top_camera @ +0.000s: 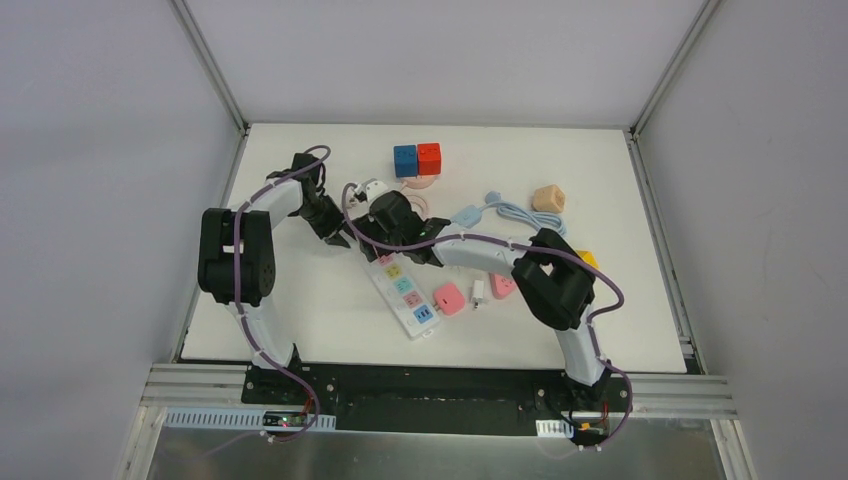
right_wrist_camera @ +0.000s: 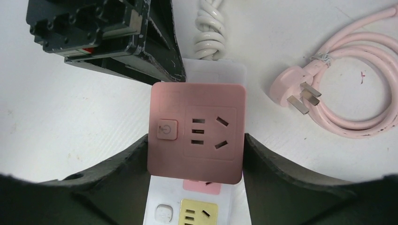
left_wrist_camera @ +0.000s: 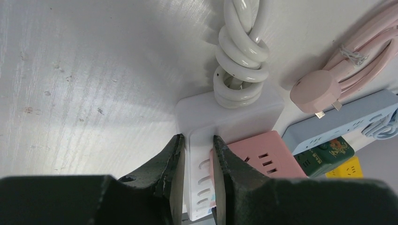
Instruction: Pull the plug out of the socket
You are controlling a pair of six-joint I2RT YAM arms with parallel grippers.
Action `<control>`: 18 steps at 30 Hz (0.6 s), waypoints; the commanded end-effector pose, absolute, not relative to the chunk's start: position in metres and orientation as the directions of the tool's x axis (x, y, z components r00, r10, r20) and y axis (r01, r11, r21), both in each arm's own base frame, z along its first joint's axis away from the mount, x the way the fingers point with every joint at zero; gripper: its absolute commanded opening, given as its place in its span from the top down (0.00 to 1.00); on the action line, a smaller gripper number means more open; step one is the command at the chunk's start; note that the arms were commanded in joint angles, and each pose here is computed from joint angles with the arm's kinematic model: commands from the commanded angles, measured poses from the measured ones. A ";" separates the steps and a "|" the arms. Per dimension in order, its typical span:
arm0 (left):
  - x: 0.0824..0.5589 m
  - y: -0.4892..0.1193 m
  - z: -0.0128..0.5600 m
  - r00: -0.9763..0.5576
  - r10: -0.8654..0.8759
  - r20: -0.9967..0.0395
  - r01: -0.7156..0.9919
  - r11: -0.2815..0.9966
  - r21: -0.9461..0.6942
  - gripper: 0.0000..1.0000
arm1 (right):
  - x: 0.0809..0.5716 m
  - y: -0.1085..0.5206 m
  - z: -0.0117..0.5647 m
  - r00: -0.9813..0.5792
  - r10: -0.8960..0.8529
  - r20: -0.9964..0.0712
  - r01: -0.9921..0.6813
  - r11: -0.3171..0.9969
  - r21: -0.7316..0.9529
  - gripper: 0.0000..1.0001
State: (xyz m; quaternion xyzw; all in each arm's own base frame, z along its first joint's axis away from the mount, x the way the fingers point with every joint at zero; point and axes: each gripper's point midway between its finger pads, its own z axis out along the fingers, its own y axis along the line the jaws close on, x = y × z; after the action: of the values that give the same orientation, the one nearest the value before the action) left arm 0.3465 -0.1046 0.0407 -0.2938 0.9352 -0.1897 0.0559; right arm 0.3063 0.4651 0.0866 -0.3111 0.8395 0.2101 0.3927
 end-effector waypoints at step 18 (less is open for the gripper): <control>0.284 -0.122 -0.008 -0.779 -0.566 0.268 -0.620 0.759 -0.200 0.79 | 0.295 0.511 0.194 -0.355 -0.124 -0.927 -0.820 0.517 0.245 1.00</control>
State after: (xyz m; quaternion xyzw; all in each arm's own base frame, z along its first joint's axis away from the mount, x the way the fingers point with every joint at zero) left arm 0.3420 -0.1106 0.0393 -0.3078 0.9303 -0.1976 0.0252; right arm 0.3165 0.4548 0.0893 -0.2956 0.8399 0.2760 0.3621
